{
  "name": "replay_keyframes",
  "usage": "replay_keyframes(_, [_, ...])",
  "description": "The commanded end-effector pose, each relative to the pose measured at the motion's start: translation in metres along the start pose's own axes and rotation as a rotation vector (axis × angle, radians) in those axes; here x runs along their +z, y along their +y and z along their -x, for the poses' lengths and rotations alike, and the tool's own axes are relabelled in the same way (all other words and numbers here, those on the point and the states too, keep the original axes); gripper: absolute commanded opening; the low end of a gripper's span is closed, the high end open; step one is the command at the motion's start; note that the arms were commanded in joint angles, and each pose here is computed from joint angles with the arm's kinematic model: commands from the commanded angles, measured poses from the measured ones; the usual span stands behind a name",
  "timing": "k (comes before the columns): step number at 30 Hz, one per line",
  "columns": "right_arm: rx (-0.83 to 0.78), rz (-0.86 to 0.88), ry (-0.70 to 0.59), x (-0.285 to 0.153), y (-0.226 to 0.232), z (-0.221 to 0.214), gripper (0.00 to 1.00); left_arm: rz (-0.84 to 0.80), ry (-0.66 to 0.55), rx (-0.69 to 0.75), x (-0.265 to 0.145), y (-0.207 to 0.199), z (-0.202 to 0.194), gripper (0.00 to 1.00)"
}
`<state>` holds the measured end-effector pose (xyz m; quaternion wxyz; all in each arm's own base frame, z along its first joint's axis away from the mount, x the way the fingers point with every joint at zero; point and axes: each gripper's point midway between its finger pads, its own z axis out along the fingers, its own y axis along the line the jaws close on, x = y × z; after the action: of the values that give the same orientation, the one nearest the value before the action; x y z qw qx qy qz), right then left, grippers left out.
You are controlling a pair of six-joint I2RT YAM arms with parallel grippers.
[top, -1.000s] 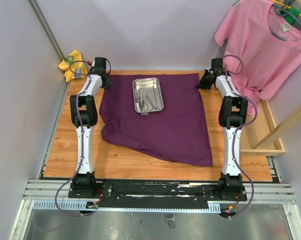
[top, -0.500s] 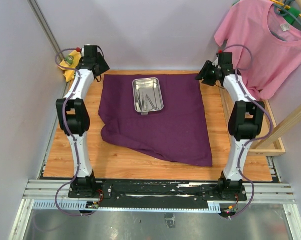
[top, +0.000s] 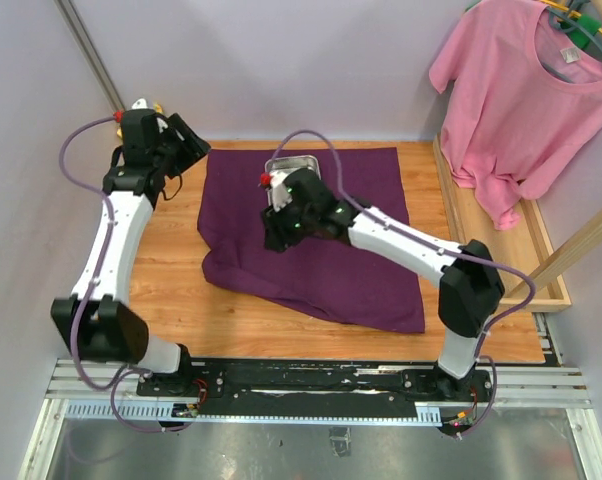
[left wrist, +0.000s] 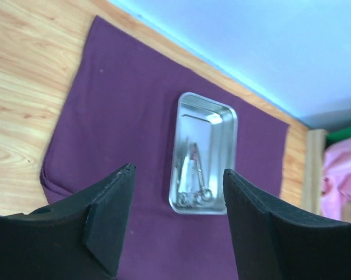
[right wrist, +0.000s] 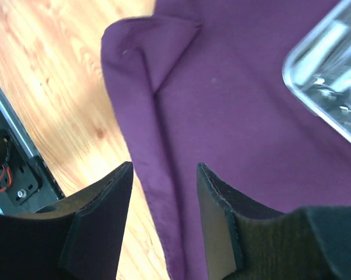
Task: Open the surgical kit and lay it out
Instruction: Smooth out the surgical kit at the center of the board.
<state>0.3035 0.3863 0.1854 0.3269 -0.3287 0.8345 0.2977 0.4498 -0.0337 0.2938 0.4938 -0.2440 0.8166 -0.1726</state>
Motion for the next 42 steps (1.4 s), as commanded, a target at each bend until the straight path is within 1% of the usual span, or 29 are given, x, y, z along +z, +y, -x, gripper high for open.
replay_keyframes(1, [-0.145,0.005,0.062,0.030,0.036,-0.021,0.49,-0.159,-0.052,-0.018,-0.076,-0.034,0.014,0.66])
replay_keyframes(4, [-0.206,0.029,0.095,0.054,0.065,-0.031,0.49,-0.220,-0.084,-0.018,-0.120,-0.046,0.019,0.66])
replay_keyframes(8, [-0.261,0.039,0.135,0.086,0.088,-0.043,0.51,-0.282,-0.112,-0.027,-0.163,-0.057,0.022,0.67])
replay_keyframes(11, [-0.292,0.028,0.149,0.104,0.096,-0.045,0.53,-0.329,-0.129,-0.034,-0.186,-0.065,0.023,0.67])
replay_keyframes(14, [-0.313,0.010,0.180,0.122,0.097,-0.051,0.55,-0.359,-0.127,-0.035,-0.198,-0.070,0.022,0.67])
replay_keyframes(21, [-0.357,-0.030,0.208,0.147,0.095,-0.053,0.63,-0.357,-0.114,-0.027,-0.193,-0.067,0.017,0.67])
replay_keyframes(32, [-0.360,-0.025,0.246,0.170,0.093,-0.068,0.65,-0.352,-0.095,-0.024,-0.178,-0.064,0.011,0.66])
replay_keyframes(36, [-0.355,-0.014,0.261,0.175,0.093,-0.075,0.62,-0.352,-0.091,-0.027,-0.174,-0.063,0.010,0.65])
replay_keyframes(40, [-0.355,-0.005,0.267,0.179,0.094,-0.078,0.54,-0.354,-0.089,-0.030,-0.170,-0.063,0.008,0.65])
replay_keyframes(42, [-0.354,-0.002,0.269,0.180,0.094,-0.079,0.48,-0.353,-0.085,-0.031,-0.168,-0.062,0.007,0.65])
